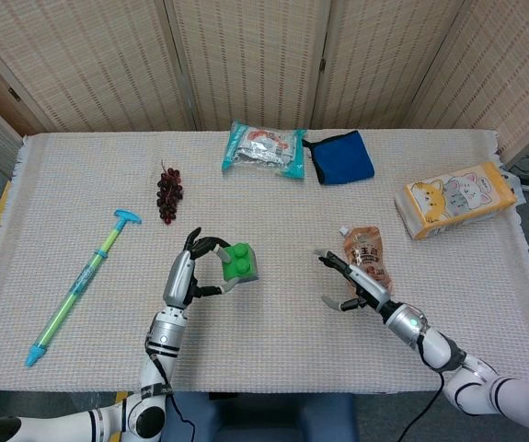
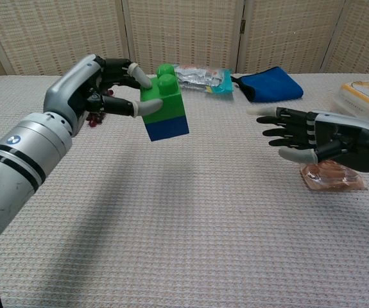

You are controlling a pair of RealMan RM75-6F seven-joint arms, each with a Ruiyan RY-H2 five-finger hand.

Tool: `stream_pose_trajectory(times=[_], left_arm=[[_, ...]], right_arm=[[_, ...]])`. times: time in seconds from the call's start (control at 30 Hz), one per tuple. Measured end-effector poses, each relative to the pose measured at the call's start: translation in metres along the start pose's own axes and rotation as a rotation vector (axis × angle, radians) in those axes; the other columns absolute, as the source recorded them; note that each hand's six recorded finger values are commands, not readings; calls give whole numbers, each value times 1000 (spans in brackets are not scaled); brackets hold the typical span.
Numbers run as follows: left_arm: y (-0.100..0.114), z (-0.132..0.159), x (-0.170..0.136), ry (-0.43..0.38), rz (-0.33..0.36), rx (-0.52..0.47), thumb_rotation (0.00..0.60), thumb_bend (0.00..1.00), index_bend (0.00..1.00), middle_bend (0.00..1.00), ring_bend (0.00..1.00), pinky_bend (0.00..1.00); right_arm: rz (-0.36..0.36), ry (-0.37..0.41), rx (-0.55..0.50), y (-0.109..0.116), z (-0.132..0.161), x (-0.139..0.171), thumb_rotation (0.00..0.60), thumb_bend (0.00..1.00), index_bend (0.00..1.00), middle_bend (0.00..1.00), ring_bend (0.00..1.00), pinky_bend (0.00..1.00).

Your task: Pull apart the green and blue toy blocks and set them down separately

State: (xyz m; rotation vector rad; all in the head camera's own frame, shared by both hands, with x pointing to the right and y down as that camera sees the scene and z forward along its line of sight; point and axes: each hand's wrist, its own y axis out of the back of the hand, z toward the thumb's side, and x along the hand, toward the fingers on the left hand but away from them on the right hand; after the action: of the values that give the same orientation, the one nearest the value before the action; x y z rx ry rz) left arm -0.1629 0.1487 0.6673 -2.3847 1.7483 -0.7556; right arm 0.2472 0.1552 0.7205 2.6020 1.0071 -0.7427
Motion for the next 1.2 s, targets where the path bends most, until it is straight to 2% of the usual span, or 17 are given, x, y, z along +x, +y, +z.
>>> stream_pose_trajectory(times=[0.2, 0.43, 0.63, 1.2], left_arm=[[-1, 0, 0, 6, -11, -18, 600, 411, 576, 809, 291, 0], [-2, 1, 2, 11, -29, -28, 600, 410, 576, 809, 291, 0], [-2, -1, 1, 15, -36, -36, 600, 410, 576, 809, 291, 0], [-11, 5, 0, -5, -57, -44, 600, 409, 576, 809, 291, 0]], right_arm=[[35, 10, -56, -9, 3, -22, 600, 409, 0, 0, 0, 0], [65, 64, -126, -19, 24, -51, 600, 409, 0, 0, 0, 0], [97, 69, -170, -28, 36, -67, 600, 409, 0, 0, 0, 0], [148, 65, -169, -54, 43, -87, 600, 409, 26, 0, 0, 0]])
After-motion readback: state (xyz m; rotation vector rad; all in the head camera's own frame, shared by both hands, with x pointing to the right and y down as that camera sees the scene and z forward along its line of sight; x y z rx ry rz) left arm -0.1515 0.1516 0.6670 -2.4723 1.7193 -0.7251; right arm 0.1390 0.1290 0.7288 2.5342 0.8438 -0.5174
